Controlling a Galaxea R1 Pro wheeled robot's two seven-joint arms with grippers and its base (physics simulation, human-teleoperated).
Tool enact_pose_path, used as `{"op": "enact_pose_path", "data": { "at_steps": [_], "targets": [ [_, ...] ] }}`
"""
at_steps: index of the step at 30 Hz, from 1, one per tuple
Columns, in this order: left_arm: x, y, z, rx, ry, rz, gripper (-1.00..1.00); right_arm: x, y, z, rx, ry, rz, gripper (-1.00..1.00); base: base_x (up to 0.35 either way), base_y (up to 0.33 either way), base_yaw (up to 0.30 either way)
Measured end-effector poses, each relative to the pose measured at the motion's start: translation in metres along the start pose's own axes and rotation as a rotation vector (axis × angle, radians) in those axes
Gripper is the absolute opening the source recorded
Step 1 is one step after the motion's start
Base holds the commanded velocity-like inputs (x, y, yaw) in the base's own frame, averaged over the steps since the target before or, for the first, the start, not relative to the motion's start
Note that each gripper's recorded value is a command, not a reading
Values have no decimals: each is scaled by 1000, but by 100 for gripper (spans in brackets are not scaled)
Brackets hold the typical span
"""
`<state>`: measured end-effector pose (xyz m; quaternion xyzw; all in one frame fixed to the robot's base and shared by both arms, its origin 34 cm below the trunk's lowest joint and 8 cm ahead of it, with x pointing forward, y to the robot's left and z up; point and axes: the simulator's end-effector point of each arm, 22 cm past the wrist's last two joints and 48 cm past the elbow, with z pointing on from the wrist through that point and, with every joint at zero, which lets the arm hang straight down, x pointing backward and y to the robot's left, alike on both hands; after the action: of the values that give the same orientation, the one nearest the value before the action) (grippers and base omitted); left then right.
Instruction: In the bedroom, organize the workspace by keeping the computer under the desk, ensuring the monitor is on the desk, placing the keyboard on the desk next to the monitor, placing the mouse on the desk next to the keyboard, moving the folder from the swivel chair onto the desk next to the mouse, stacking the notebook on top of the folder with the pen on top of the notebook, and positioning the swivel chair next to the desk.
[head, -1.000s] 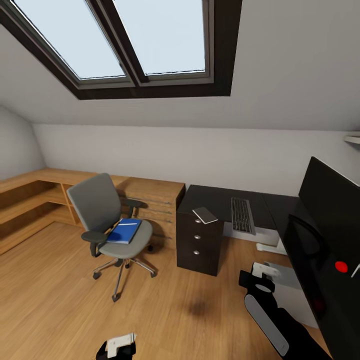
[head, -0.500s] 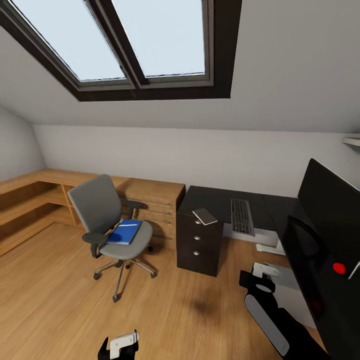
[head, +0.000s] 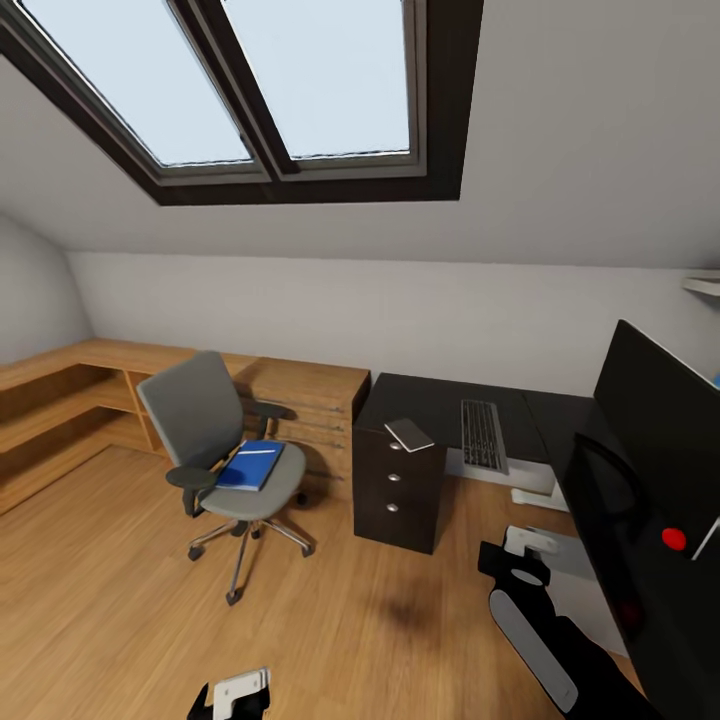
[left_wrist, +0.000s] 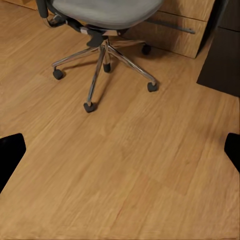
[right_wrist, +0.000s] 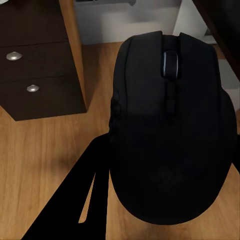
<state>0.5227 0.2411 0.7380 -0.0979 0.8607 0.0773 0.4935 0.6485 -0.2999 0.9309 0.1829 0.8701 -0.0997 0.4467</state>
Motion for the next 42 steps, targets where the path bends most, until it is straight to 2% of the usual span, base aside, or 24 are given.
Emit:
{"op": "enact_pose_path", "data": {
  "at_steps": [5,9,12,14,15,16,21,30,37,42],
  "targets": [
    [1,11,-2,-17,21,-14,100,-2,0,-4,0,1,0,-100,0,0,0],
    [3,9,-3,11,43,-17,100,-4,-1,-7,0,0,-1,-100,0,0,0],
    [11,14,-2,41,85,-16,100,-6,-2,-9,0,0,-1,-100,0,0,0],
    [22,15,-3,72,144,-25,100,-6,-2,-10,0,1,-1,-100,0,0,0],
    [29,12,-4,98,188,-40,100,-6,-2,-11,0,1,-1,-100,0,0,0],
    [31,10,-4,113,207,-48,100,-7,-2,-12,0,2,-1,-100,0,0,0],
    [26,-3,-2,205,264,-102,100,-8,-3,-15,0,2,-2,-100,0,0,0],
    [24,-7,0,241,279,-124,100,-8,-2,-15,-2,2,-1,-100,0,0,0],
    [24,-10,-1,247,280,-126,100,-16,-1,-16,-4,-31,30,-100,105,0,0],
    [23,-10,-1,247,280,-126,100,-12,8,-20,-24,-35,5,-100,316,0,0]
  ]
}}
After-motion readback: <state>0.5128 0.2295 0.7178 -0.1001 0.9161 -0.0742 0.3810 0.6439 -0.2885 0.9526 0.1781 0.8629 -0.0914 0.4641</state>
